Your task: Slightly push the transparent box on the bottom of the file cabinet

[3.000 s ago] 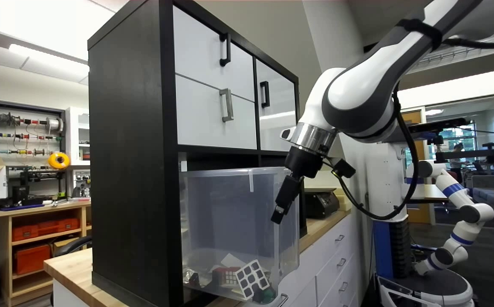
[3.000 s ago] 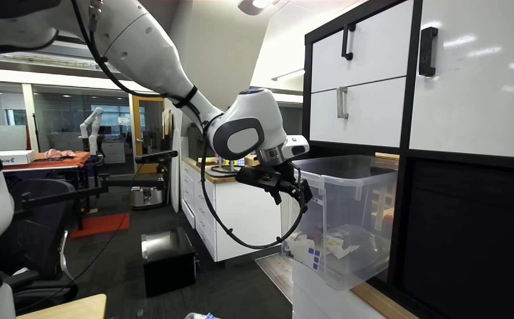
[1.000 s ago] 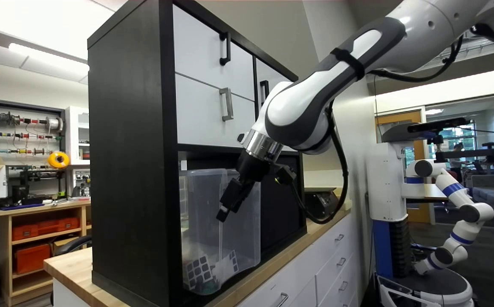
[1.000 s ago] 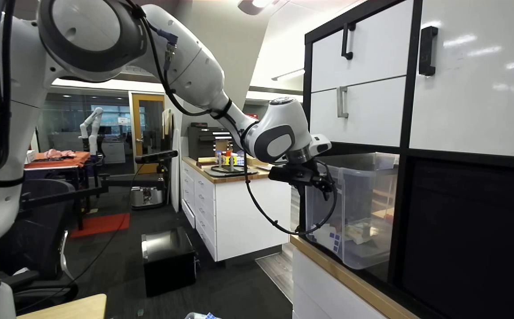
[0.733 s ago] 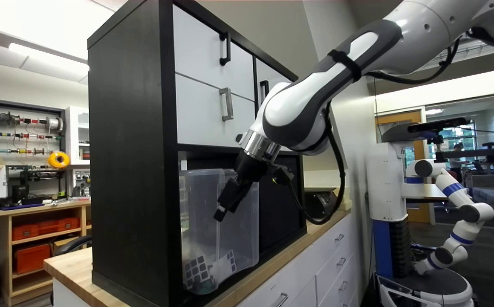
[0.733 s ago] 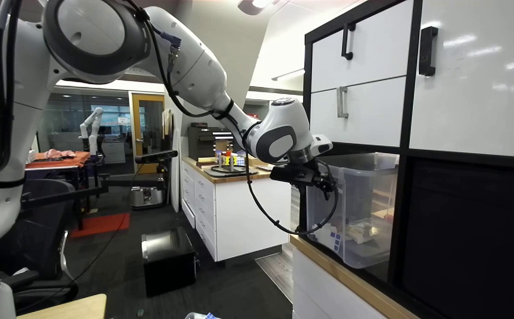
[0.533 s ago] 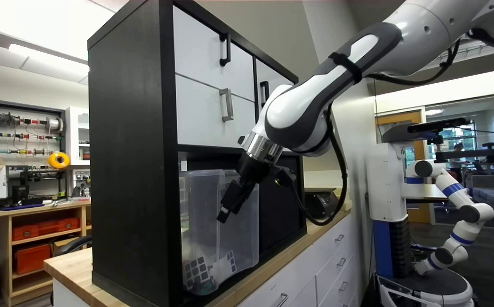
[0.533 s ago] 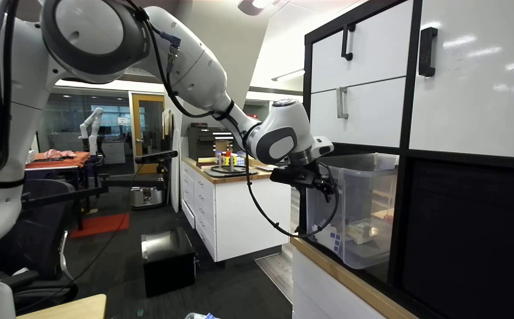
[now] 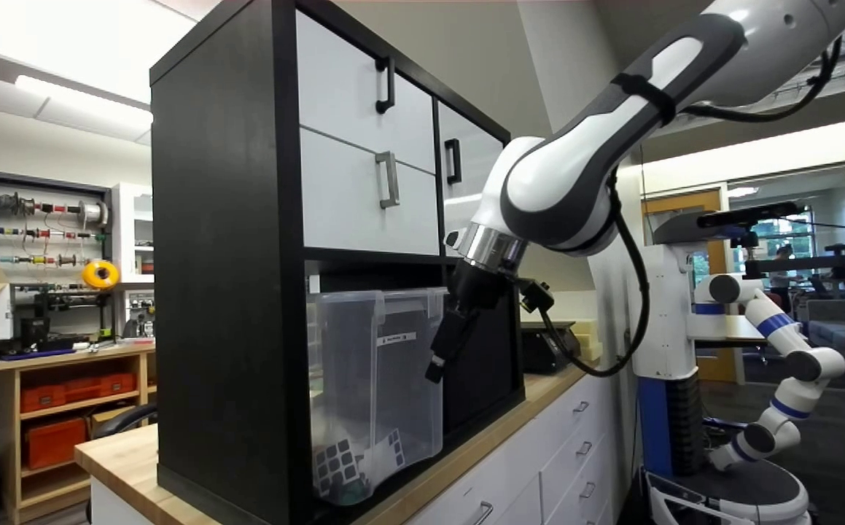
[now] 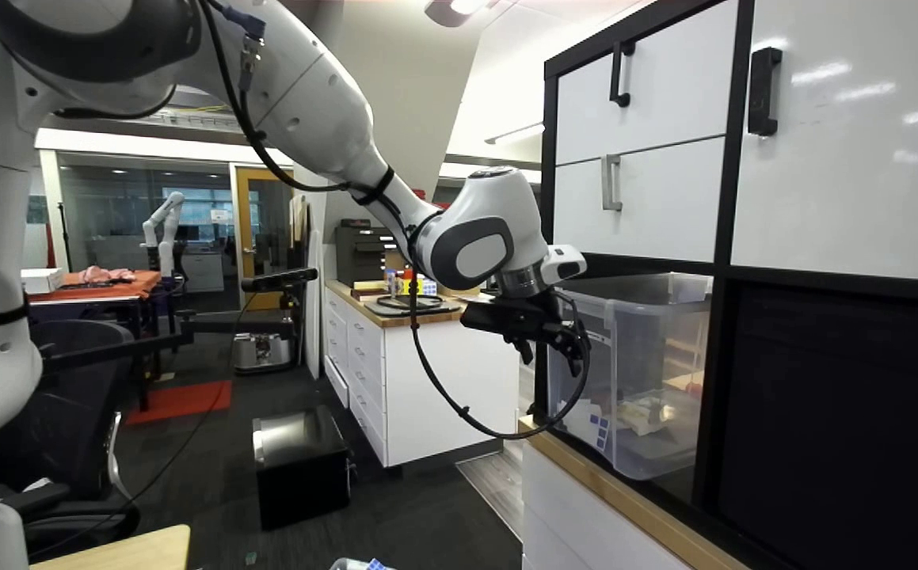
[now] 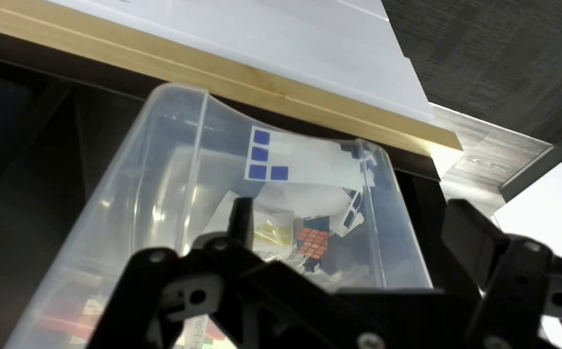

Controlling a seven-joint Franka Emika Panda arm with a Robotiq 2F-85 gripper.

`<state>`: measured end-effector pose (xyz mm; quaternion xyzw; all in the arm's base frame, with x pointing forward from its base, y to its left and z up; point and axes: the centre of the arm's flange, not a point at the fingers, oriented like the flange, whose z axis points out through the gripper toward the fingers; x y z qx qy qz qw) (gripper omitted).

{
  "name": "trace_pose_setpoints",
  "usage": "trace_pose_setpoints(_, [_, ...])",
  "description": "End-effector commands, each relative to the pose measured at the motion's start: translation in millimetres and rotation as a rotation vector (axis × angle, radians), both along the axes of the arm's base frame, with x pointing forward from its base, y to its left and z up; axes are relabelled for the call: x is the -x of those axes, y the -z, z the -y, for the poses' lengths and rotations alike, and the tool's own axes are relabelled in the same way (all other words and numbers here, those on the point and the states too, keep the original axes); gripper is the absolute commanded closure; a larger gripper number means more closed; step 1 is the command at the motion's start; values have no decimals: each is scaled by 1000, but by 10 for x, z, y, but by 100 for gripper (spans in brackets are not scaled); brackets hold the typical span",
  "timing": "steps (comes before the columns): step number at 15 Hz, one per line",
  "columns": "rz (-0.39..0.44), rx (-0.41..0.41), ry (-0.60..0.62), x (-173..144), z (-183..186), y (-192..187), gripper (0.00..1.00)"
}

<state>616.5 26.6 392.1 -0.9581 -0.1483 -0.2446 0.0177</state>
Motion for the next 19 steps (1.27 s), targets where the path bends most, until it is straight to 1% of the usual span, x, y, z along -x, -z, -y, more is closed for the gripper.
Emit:
trace_pose_setpoints(1, [-68,52,35,533,32,-207,0])
trace_pose_setpoints(7, [-199,112,120,960,91,-290,0])
trace_pose_setpoints(11, [-267,114,164,1149,152,-345,0])
trace_pose_setpoints(13, [-286,113,181,1218,180,-381,0])
trace_pose_setpoints(14, [-291,112,196,1243,188,-399,0])
trace_pose_setpoints(15, [-278,105,157,1041,176,-296,0])
trace_pose_setpoints(19, [-282,102,171,1092,190,-339,0])
